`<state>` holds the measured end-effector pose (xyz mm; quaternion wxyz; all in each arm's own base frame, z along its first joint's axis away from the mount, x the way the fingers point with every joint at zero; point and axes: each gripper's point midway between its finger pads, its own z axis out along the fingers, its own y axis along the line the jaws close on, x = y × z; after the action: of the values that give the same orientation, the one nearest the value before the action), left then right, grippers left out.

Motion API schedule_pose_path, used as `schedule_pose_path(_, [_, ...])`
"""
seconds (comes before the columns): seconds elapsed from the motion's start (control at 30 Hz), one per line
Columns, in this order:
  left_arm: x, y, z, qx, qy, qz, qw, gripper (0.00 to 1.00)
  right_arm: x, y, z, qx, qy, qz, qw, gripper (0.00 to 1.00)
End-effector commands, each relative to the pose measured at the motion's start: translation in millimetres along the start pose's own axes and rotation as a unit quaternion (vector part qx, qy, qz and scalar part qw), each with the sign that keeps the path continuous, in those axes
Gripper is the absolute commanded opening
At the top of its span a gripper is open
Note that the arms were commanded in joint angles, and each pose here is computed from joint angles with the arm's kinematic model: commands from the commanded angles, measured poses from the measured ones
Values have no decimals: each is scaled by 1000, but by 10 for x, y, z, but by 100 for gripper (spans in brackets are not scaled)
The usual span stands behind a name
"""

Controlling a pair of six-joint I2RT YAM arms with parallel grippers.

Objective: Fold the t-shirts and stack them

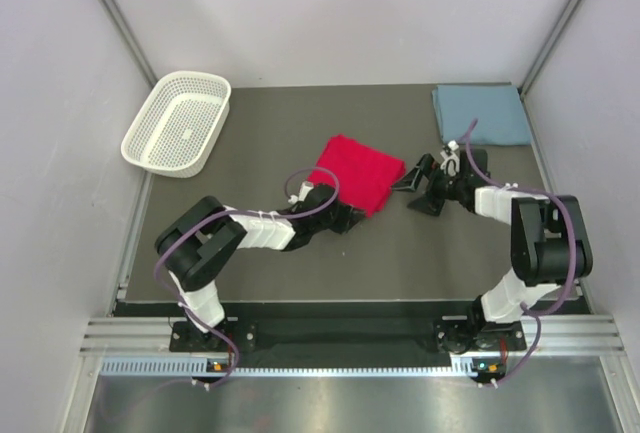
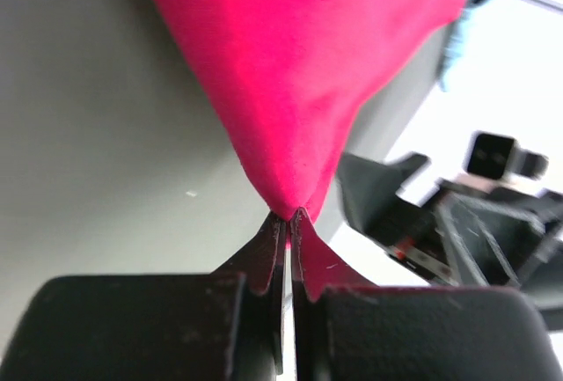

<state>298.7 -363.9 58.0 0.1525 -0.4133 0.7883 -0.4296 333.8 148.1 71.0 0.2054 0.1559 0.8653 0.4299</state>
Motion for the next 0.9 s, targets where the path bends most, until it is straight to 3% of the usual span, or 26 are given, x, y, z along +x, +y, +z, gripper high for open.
schedule_pose_path(0.0, [23,-376,-174,42,12,-7,999,0,-132,238,169,-48,-17,-11,999,100])
schedule_pose_path(0.4, [9,-593,-356,69,26,-28,997,0,-254,320,559,-75,-25,36,996,98])
schedule_pose_path(0.77, [-52,-738,-463,84,32,-34,995,0,-330,166,792,-22,-58,98,993,78])
schedule_pose_path(0.87, [-58,-792,-486,90,33,-35,995,0,-409,107,858,1,-77,103,992,77])
